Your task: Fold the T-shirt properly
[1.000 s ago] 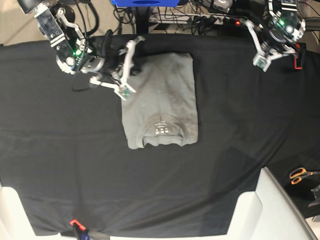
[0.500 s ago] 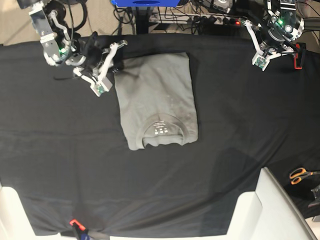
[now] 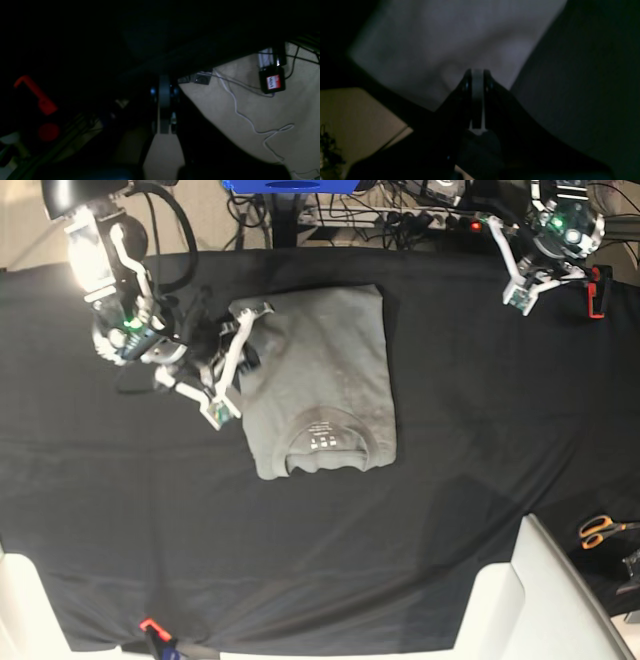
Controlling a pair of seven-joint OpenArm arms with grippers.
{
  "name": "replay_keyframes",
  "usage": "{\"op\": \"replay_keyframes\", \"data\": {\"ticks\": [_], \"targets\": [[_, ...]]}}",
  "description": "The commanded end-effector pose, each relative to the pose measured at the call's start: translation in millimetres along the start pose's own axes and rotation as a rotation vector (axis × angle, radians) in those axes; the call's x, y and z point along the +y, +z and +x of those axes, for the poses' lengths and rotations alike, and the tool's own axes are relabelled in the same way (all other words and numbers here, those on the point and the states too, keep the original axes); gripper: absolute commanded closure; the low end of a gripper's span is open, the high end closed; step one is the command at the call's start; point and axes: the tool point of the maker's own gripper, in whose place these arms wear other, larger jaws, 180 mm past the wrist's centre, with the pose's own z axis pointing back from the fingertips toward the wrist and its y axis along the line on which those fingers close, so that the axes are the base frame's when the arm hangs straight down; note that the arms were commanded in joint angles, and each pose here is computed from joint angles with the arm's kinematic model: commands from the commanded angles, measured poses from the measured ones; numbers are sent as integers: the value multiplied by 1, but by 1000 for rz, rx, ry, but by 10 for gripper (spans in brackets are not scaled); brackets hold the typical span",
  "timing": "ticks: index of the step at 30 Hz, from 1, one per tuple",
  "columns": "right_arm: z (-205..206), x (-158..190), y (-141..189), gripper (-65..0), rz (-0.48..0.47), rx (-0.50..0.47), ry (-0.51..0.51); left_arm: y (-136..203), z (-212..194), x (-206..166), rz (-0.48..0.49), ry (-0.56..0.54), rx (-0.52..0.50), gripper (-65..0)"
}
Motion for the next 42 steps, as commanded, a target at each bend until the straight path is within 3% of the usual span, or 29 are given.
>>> {"op": "replay_keyframes", "data": {"ticks": [1, 8, 12, 15, 17, 22, 27, 34, 38, 42], "targets": [[8, -1, -2, -12, 16, -28, -10, 4, 2, 5, 16, -6, -10, 0], [-36, -19, -18, -12, -14, 9, -121, 3, 3, 0, 6, 2, -14, 0], [-21, -28, 19, -12, -92, -102, -153, 10, 14, 0, 14, -10, -62, 0], [-13, -34, 67, -12, -162, -191, -137, 24, 14, -15, -2, -21, -107, 0], [-26, -39, 94, -12, -229, -202, -178, 32, 3, -25, -17, -32, -91, 0], [-94, -64, 131, -12, -369, -71, -297, 39, -39, -57, -82, -2, -6, 0], [-162, -57, 129, -12, -355, 92, -368, 27, -85, -81, -146, 58, 99, 0], [-275, -36, 86, -12, -269, 388, -537, -10, -127, -147, -318, 121, 113, 0], [-333, -22, 46, -12, -209, 556, -623, -52, -157, -181, -408, 227, 176, 0], [-387, -15, 22, -12, -240, 614, -646, -85, -163, -198, -438, 401, 194, 0]]}}
